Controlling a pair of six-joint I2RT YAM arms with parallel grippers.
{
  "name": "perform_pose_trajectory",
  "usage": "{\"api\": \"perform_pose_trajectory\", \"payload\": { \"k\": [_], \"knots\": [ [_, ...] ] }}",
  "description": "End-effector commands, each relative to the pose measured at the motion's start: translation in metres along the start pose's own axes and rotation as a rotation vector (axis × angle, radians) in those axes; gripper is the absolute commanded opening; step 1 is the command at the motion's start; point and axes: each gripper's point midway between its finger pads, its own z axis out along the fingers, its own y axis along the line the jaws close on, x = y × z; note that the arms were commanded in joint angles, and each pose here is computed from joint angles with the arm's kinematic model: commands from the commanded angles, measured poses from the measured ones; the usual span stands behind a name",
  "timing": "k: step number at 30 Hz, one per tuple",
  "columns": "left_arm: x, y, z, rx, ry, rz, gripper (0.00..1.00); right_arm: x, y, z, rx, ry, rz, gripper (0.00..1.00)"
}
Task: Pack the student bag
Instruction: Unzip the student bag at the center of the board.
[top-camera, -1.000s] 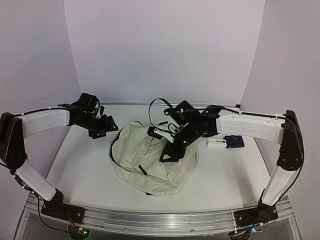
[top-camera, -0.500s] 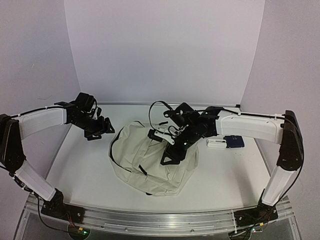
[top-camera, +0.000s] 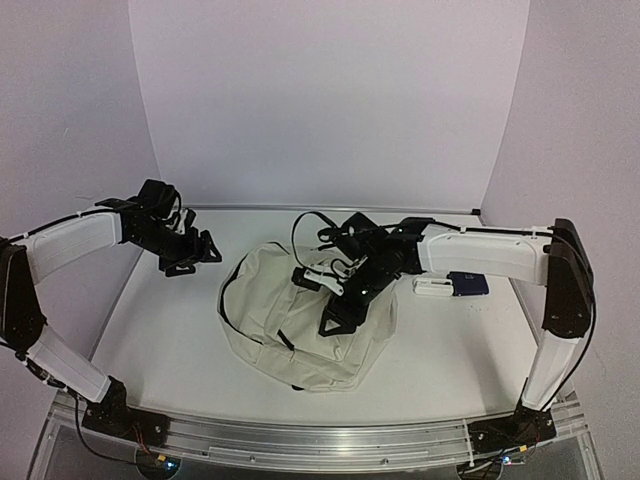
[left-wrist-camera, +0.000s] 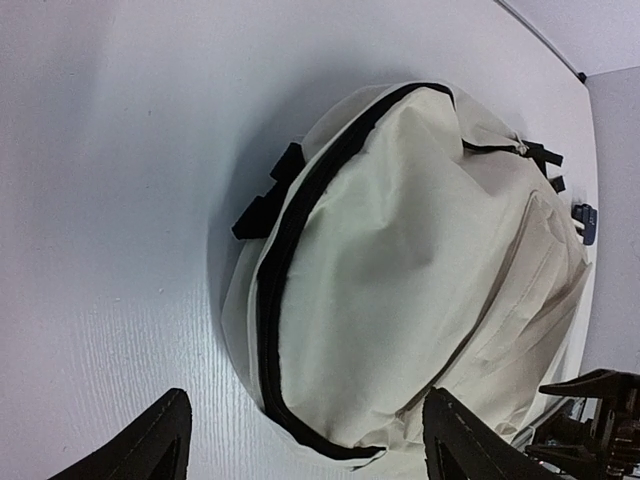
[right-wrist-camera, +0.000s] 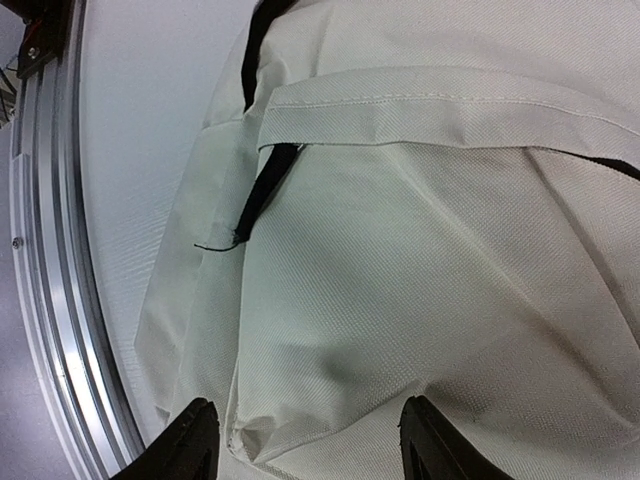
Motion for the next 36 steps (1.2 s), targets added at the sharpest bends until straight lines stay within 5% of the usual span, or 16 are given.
{"api": "perform_pose_trajectory", "payload": {
  "k": [1, 10, 23, 36],
  "knots": [
    [-0.009, -0.025, -0.015, 0.114, -0.035, 0.035, 0.8, -0.015, 0.0, -0.006, 0.008, -0.022, -0.017, 0.61],
    [0.003, -0.053, -0.008, 0.321, -0.042, -0.001, 0.77, -0.034, -0.012, -0.012, 0.133, -0.033, -0.062, 0.58],
    [0.027, -0.041, -0.009, 0.284, -0.057, -0.048, 0.76, -0.056, 0.041, 0.045, 0.088, 0.019, -0.156, 0.5],
    [0.013, -0.033, -0.036, 0.161, -0.091, -0.015, 0.78, -0.041, -0.003, 0.091, 0.298, 0.113, -0.105, 0.47]
  ]
}}
